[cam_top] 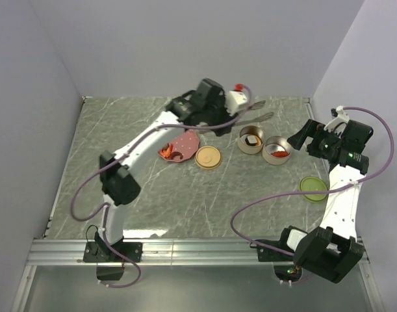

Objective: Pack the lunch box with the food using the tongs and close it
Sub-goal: Pick up the food using the clamp

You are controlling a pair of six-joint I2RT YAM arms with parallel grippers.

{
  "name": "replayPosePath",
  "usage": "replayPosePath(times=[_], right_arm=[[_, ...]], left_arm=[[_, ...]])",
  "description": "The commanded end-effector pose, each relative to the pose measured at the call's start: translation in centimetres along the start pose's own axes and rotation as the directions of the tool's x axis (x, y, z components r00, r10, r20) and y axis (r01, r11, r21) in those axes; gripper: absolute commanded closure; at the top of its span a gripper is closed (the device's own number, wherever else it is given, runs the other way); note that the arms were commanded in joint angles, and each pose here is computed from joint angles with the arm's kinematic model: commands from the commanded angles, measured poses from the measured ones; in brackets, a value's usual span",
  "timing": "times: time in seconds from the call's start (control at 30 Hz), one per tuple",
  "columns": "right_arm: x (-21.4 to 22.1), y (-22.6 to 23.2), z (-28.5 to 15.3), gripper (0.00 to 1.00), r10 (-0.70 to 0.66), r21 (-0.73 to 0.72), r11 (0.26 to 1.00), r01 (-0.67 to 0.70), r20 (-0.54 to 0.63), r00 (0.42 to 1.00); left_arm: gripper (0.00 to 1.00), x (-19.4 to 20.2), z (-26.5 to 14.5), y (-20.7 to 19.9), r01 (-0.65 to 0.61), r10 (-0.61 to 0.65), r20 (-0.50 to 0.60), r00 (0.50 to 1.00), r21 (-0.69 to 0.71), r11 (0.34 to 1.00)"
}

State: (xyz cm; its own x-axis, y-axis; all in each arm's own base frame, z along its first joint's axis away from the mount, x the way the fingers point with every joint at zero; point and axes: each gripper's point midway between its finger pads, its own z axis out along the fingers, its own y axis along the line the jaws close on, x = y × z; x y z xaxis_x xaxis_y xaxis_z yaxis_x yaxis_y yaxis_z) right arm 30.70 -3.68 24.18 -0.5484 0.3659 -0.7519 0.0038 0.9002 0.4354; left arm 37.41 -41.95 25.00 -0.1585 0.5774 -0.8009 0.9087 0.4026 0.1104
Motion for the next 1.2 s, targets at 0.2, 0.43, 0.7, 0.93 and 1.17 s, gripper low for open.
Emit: replayPosePath(times=[0.2, 0.43, 0.7, 0.93, 1.17], right_arm=[[-0.3, -0.4, 0.0, 0.00, -0.065, -0.001, 0.998, 0.065, -0.029, 0.997], [0.1, -1.2, 0.5, 0.00, -0.055, 0.028, 0.998, 0.056, -0.059, 0.997], [1.0, 0.1, 0.9, 0.00, -0.052, -0.057, 0.997, 0.047, -0.089, 0.995], [0.9, 0.7, 0.7, 0.00, -0.068, -0.076, 0.995, 0.061, -0.090, 0.994], [1.4, 0.5, 0.7, 0.00, -0.070, -0.069, 0.996, 0.063, -0.107, 0.992]], left_arm=[[0.47, 7.4, -13.1, 4.4, 0.141, -0.142, -0.074, 0.987, -0.022, 0.990], [0.47, 17.2, -19.3, 6.7, 0.182, -0.201, -0.242, 0.949, -0.098, 0.978], [0.51, 26.5, -21.9, 7.2, 0.185, -0.255, -0.461, 0.850, -0.192, 0.964], [0.55, 28.6, -20.7, 8.3, 0.153, -0.222, -0.534, 0.816, -0.171, 0.973], [0.55, 28.5, -19.2, 8.9, 0.128, -0.196, -0.552, 0.811, -0.160, 0.979]])
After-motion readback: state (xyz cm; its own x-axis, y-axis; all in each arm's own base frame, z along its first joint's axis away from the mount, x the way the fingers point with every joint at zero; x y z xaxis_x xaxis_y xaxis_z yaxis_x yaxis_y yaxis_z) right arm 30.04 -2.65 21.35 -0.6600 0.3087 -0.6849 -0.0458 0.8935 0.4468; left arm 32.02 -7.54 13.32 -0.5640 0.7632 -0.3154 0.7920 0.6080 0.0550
